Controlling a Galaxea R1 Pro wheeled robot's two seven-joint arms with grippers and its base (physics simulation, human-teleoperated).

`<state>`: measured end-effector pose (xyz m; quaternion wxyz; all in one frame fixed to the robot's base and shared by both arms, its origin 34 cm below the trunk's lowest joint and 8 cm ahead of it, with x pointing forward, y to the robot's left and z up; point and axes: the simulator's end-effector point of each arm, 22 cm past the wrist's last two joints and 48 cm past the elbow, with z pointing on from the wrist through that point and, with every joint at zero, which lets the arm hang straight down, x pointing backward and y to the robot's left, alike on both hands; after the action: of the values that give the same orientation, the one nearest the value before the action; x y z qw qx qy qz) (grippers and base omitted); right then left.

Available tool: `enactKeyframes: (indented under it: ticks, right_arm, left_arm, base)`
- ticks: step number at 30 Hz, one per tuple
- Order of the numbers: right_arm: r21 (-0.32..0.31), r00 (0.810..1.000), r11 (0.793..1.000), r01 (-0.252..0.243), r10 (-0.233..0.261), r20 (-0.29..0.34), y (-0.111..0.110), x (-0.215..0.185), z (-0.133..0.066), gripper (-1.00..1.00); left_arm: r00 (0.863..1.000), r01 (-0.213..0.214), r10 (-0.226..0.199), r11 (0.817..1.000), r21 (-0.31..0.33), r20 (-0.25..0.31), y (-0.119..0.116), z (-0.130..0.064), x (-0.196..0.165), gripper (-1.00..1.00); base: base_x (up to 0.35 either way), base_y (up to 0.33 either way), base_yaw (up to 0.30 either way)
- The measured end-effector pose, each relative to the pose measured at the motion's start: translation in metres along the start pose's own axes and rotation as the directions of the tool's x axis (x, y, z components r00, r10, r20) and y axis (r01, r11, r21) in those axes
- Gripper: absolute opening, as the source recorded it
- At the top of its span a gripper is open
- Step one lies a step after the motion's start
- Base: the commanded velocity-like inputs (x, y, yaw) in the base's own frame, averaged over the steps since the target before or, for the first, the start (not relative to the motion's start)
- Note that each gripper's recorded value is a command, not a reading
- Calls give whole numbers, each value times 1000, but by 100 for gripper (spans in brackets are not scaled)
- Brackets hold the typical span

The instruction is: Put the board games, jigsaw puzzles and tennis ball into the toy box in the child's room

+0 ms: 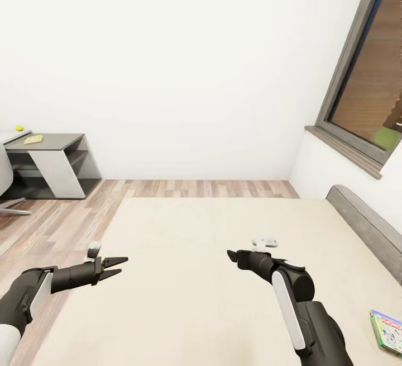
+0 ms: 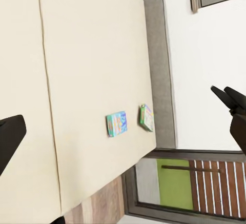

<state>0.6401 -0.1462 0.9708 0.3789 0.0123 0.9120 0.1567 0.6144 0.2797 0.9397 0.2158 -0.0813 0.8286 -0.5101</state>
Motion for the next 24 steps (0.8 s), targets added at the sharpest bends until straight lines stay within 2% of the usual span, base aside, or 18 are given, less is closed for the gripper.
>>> enactKeyframes:
  ticks: [24]
  right_arm:
    - [-2, 1000, 1000, 0, 0, -1, 1, 0, 0, 100]
  left_arm:
    - [1000, -1, 1, 1000, 0, 0, 0, 0, 0, 100]
  base:
    - [0, -246, 0]
